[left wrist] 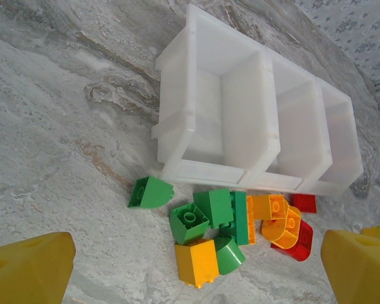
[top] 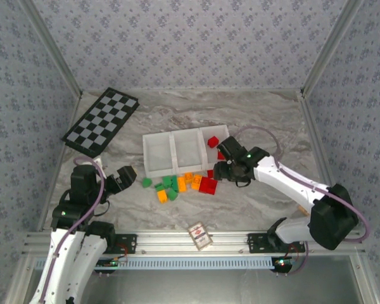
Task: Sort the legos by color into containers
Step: Pick up the lego from the center of the table.
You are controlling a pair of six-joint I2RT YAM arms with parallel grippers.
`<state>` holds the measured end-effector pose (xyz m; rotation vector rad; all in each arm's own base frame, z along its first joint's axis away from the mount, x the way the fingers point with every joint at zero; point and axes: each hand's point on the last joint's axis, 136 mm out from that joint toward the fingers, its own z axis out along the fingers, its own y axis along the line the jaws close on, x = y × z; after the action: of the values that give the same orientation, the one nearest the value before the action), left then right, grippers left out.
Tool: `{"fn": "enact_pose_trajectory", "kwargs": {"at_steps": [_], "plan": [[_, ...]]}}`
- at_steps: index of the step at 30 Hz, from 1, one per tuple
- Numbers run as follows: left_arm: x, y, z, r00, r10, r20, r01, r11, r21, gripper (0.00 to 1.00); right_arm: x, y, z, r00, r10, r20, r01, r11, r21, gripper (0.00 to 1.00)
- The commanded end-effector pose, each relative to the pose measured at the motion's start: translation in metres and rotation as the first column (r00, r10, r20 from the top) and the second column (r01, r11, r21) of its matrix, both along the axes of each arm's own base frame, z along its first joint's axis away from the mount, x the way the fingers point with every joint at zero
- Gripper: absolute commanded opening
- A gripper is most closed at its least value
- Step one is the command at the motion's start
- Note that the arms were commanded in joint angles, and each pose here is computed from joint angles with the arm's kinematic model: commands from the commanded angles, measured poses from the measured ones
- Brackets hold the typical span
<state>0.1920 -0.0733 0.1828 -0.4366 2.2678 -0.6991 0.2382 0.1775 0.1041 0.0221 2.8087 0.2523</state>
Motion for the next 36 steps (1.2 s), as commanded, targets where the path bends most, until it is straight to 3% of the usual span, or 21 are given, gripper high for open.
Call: {"fn": "enact_pose_trajectory", "kwargs": {"at_steps": [1,15,36], "plan": [[-0.002,-0.004,0.003,1.000,-0.016,0.010,0.016,1.000,-0.018,1.00,0.008,0.010,-0.006,1.000,-0.018,0.008,0.018,1.000,0.007,0.72],[-0.002,-0.005,0.002,1.000,-0.021,0.010,0.021,1.000,-0.022,1.00,0.037,0.044,-0.032,0.999,0.046,-0.026,-0.048,0.997,-0.052,0.74],[-0.002,-0.005,0.002,1.000,-0.022,0.010,0.022,0.999,-0.025,1.00,0.052,0.034,-0.062,0.993,0.057,-0.104,-0.071,0.989,-0.131,0.76]]}}
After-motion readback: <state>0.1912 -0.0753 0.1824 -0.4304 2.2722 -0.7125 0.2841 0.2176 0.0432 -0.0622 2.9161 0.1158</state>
